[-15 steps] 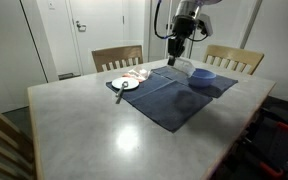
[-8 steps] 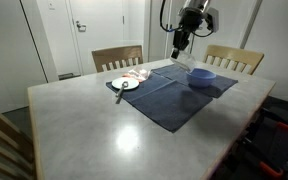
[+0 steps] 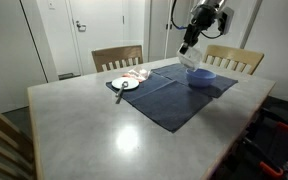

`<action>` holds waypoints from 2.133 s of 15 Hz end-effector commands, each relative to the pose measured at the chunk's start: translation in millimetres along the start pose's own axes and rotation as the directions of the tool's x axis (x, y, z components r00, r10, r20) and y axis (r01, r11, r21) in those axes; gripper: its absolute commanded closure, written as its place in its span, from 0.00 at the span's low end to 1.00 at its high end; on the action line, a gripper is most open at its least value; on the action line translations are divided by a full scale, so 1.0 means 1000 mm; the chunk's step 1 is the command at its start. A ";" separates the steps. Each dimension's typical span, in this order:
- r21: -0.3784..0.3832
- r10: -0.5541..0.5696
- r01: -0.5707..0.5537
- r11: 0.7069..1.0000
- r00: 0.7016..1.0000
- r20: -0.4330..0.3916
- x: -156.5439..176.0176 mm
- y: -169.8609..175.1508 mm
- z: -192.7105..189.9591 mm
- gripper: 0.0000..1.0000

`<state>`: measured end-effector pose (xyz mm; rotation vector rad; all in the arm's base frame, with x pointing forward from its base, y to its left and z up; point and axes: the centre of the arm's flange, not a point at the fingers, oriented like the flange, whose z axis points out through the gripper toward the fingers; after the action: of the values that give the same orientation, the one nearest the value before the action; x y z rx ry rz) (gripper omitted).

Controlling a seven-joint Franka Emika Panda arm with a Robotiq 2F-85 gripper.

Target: Pour the contents from the clear bowl into the blue bowl

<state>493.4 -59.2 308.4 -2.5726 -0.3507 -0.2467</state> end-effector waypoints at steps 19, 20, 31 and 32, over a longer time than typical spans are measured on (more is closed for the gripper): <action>0.290 -0.101 0.193 0.937 0.947 -0.305 -0.111 0.076 -0.040 0.98; 0.303 -0.105 0.205 0.931 0.943 -0.315 -0.114 0.080 -0.039 0.98; 0.378 -0.139 0.279 0.883 0.923 -0.358 -0.142 0.101 -0.034 0.98; 0.372 -0.146 0.285 0.883 0.922 -0.359 -0.144 0.101 -0.035 0.98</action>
<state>382.3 -178.8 258.5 -2.0559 -0.4763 -0.5761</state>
